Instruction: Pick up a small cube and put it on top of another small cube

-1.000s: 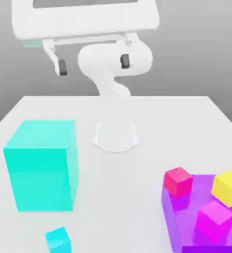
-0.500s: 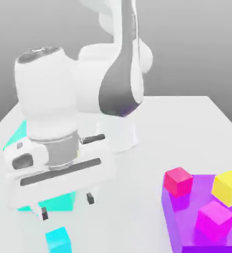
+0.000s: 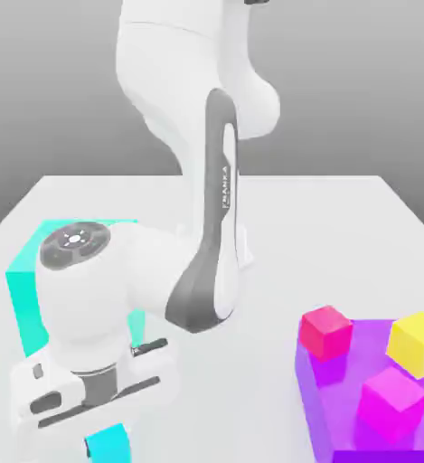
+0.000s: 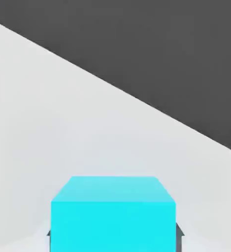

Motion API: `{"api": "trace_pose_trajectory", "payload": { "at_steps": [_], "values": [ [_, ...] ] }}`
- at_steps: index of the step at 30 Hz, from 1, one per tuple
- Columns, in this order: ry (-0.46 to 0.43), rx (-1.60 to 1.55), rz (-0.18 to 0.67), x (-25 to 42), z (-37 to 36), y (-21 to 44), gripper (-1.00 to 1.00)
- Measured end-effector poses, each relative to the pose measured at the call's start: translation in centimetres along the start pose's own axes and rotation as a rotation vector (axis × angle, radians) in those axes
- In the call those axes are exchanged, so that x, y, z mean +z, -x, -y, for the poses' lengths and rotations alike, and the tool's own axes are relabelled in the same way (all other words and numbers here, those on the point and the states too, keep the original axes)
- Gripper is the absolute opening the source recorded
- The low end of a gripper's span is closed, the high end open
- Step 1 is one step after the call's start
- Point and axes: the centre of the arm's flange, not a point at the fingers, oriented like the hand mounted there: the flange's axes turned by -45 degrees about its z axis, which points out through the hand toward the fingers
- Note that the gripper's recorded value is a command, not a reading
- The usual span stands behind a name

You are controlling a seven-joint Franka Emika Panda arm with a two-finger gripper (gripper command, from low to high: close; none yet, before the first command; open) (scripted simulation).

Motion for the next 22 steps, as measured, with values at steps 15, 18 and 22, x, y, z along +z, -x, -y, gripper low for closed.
{"api": "trace_pose_trajectory", "payload": {
  "at_steps": [15, 18, 22],
  "values": [
    [-0.051, -0.805, -0.008, -15.1, 30.1, -12.3, -1.00],
    [-0.013, -1.085, -0.001, -15.6, 41.1, -12.4, -1.00],
    [-0.008, -1.068, -0.001, -14.4, 40.0, -12.5, 1.00]
  ]
}}
